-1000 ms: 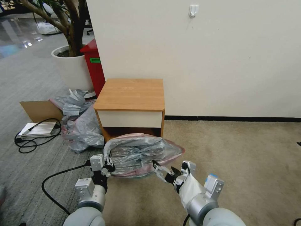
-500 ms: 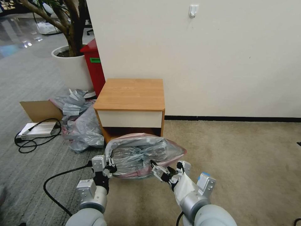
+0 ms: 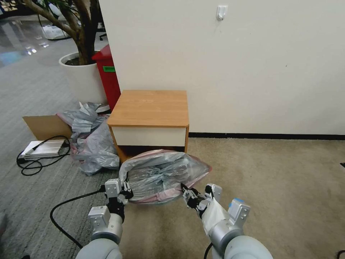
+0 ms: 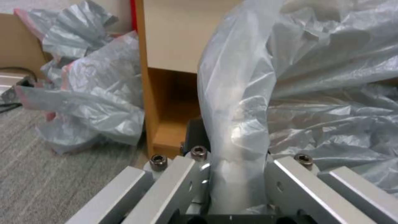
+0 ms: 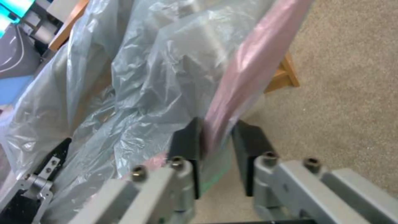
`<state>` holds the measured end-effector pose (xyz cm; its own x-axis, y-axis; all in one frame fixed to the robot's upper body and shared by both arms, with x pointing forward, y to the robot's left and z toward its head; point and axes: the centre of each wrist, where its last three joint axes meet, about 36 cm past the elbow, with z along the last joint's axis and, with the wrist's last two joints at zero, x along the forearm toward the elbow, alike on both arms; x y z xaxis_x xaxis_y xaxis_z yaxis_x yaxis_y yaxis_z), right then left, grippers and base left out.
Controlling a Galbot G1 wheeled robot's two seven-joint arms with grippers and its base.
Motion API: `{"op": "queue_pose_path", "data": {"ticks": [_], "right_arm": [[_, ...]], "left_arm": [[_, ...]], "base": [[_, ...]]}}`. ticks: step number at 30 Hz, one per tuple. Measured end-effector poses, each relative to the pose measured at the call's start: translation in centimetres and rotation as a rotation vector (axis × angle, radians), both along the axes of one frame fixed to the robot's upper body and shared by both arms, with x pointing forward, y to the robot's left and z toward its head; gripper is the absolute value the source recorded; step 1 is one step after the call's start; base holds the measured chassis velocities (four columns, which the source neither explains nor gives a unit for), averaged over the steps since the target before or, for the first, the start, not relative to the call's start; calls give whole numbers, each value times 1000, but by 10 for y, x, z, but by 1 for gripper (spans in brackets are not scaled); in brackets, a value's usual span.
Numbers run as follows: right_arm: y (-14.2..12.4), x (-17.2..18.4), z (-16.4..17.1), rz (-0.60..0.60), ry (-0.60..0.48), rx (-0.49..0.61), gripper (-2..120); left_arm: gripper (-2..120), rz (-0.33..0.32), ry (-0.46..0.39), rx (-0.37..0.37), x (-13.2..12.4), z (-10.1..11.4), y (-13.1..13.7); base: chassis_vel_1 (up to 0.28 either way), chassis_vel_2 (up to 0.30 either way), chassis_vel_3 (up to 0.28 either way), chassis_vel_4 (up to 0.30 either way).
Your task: Pick up the garbage bag from the table and place it over the trash can.
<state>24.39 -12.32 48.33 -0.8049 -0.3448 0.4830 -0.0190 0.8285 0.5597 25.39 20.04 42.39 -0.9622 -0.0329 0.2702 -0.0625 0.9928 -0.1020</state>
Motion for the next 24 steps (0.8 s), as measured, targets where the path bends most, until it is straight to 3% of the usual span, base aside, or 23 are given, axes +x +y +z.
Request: {"op": "queue_pose_path", "data": {"ticks": [5,20,24], "right_arm": [[0,-1,-3,-3,-21,-9,4],[1,-4,-13,5,-81,-38,4],[0,-2,-12,-7,-93,-42,16]], "left_arm": [[3,13,25,8,1,-3,0],[3,65,63,14,7,0,3],[3,93,65,30,7,0,5]], "base": [[0,0,0,0],[0,0,0,0],[0,0,0,0]]}}
